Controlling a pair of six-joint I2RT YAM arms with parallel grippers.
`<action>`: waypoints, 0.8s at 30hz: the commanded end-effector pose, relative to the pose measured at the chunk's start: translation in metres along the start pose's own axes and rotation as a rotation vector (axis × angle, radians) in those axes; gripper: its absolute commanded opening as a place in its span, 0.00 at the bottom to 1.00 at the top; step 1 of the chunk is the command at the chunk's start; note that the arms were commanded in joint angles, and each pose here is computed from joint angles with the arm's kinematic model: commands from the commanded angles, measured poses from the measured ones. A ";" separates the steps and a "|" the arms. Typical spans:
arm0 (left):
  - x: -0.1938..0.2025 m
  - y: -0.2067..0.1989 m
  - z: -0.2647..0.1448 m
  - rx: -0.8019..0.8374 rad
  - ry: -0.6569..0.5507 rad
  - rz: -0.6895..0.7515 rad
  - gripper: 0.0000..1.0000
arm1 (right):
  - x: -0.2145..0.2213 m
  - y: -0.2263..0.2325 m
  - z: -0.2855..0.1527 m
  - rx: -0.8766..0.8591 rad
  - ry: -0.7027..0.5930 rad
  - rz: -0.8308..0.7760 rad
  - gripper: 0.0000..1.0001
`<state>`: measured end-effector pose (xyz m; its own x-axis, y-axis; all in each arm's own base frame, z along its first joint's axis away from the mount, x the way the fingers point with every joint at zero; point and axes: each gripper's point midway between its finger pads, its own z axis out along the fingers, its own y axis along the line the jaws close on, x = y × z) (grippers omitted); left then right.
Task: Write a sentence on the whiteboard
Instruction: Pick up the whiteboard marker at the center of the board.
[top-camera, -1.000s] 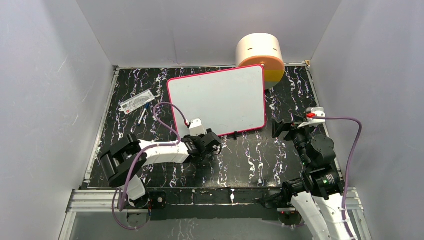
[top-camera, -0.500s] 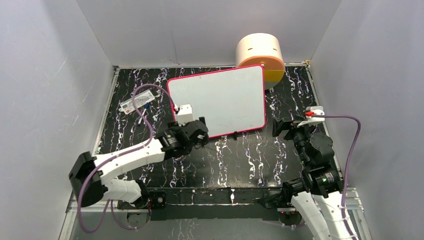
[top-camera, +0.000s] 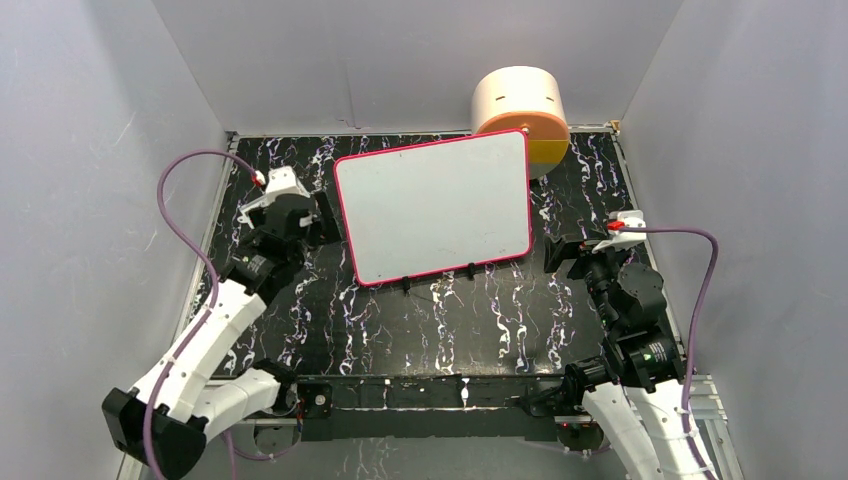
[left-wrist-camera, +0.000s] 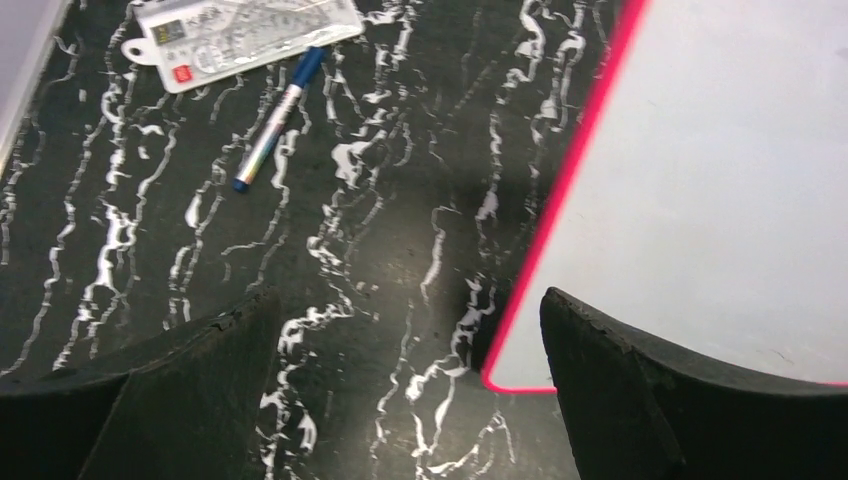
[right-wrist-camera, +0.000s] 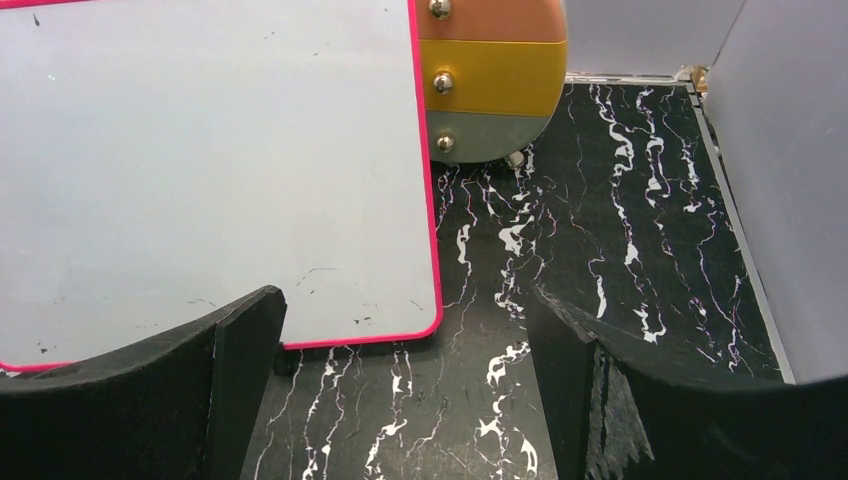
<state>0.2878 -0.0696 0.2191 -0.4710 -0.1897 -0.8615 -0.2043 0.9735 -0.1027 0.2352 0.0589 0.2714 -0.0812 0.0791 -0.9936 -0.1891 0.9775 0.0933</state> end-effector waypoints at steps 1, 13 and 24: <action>-0.017 0.021 0.013 0.003 0.042 0.035 0.98 | -0.017 0.002 0.000 -0.007 -0.058 -0.012 0.99; -0.007 0.092 0.111 -0.068 0.217 -0.161 0.96 | -0.021 0.006 -0.005 -0.036 -0.089 -0.010 0.99; 0.028 0.107 0.187 -0.074 0.415 -0.050 0.85 | -0.025 0.011 -0.008 -0.065 -0.112 -0.015 0.99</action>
<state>0.3895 0.0501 0.0854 -0.7314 -0.3779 -0.5677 -0.3766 0.9178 -0.1257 0.2272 0.0615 0.2809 -0.0411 0.0878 -0.9953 -0.2208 0.9707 0.0948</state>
